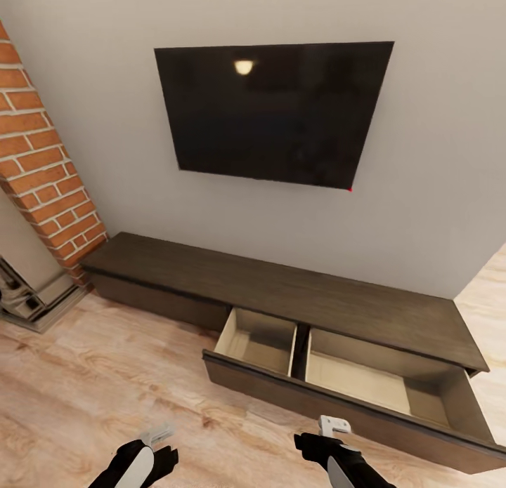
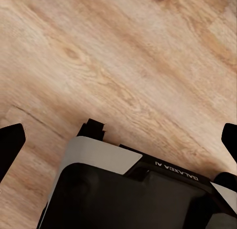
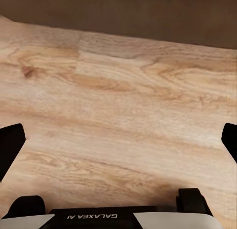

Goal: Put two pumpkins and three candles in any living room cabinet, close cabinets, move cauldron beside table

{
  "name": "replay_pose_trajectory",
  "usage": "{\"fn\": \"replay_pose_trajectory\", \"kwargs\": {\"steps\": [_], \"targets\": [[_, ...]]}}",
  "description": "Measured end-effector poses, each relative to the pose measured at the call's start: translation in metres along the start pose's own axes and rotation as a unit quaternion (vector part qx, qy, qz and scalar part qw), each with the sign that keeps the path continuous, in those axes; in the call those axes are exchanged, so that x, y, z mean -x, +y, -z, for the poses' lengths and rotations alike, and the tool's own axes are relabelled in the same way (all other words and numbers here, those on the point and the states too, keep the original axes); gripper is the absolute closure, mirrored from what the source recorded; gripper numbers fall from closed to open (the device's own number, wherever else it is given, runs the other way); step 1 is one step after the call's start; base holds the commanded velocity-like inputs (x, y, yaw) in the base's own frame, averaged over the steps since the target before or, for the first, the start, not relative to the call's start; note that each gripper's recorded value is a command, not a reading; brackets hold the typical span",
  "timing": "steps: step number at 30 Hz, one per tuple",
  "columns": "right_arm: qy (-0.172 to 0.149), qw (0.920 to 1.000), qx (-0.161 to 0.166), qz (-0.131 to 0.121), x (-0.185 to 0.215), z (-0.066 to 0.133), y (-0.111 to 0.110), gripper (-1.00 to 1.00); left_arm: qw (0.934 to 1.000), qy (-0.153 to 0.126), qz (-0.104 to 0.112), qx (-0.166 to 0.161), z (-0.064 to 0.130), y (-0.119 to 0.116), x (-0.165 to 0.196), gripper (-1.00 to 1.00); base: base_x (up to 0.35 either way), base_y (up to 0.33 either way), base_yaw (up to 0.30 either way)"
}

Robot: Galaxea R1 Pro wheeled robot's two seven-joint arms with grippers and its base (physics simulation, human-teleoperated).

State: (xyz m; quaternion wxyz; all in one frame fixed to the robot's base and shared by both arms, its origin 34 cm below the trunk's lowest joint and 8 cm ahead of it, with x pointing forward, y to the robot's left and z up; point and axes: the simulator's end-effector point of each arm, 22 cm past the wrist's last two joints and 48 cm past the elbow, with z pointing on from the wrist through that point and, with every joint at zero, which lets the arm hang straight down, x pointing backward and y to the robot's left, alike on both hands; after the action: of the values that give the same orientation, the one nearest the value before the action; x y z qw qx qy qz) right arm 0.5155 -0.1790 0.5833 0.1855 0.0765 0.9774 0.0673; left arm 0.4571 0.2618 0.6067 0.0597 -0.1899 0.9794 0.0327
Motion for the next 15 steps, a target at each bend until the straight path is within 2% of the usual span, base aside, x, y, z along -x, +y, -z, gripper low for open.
{"fn": "replay_pose_trajectory", "kwargs": {"steps": [4, 15], "targets": [[0.0, 1.0, 0.0, 0.0, 0.0, 0.0, 0.0003, -1.0, 1.0, 0.0, 0.0, 0.0, 0.0, -0.0001, 0.0001, -1.0, 0.0, 0.09, 0.292], [0.001, 1.0, 0.0, 0.0, -0.0014, -0.0002, 0.0, -1.0, 0.9999, -0.01, 0.007, 0.001, -0.0005, 0.0008, 0.0039, -1.0, 0.0, 0.007, 0.292]]}}
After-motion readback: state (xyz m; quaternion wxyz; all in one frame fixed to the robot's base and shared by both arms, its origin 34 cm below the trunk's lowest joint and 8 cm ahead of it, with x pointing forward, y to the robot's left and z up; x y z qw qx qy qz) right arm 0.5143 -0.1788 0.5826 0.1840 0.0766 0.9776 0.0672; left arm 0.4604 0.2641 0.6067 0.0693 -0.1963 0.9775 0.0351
